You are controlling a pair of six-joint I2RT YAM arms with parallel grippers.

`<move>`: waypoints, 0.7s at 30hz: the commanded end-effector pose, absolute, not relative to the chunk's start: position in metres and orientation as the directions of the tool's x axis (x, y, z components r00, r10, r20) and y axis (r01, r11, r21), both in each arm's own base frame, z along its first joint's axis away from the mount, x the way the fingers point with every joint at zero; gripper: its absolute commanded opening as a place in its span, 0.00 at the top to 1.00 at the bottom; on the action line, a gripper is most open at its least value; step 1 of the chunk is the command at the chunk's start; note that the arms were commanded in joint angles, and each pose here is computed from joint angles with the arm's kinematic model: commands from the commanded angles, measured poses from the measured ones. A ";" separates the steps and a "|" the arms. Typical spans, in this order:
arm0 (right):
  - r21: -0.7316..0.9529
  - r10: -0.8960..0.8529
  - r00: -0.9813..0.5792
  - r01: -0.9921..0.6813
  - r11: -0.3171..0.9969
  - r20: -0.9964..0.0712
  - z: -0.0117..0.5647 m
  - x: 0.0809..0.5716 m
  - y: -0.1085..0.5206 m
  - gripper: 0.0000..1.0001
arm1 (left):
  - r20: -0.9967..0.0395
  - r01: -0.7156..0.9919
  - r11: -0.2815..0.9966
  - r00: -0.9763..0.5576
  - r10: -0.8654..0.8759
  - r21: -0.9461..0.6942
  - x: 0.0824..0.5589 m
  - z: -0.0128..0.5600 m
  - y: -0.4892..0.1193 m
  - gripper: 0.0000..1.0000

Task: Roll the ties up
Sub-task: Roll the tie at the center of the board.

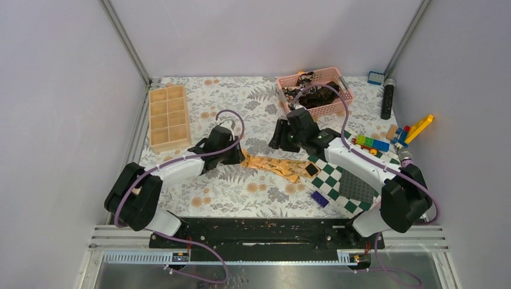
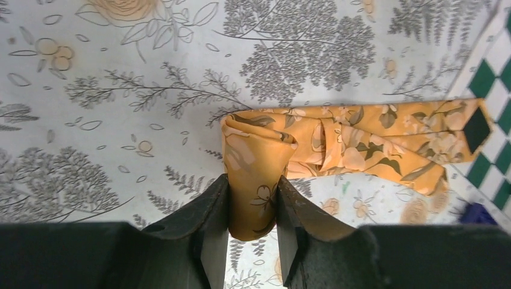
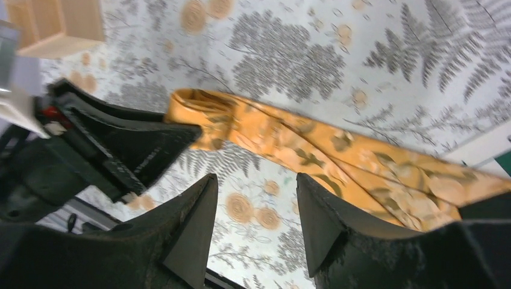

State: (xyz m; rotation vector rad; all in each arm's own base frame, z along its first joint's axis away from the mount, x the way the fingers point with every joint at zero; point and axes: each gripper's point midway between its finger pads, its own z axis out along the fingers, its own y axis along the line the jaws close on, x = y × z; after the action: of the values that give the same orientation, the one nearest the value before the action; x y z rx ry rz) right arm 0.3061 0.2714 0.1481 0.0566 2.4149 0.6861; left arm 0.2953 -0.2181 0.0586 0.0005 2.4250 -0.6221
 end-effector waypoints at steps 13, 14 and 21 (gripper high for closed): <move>0.400 0.196 -0.777 -0.076 0.914 -0.598 0.143 0.289 0.227 0.40 | -0.681 0.109 0.992 -0.732 0.036 -0.065 0.315 0.072 -0.198 0.71; 0.400 0.199 -0.774 -0.076 0.913 -0.601 0.144 0.288 0.225 0.40 | -0.680 0.107 0.993 -0.732 0.045 -0.049 0.315 0.072 -0.197 0.71; 0.392 0.221 -0.742 -0.062 0.918 -0.633 0.155 0.282 0.211 0.39 | -0.669 0.093 0.993 -0.735 0.115 0.069 0.317 0.068 -0.191 0.72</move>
State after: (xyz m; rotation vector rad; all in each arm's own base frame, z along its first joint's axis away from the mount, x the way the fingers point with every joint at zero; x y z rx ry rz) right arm 0.2807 0.2265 0.1400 0.0882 2.4190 0.5526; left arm 0.3023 -0.1972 0.0521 0.1436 2.4600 -0.0724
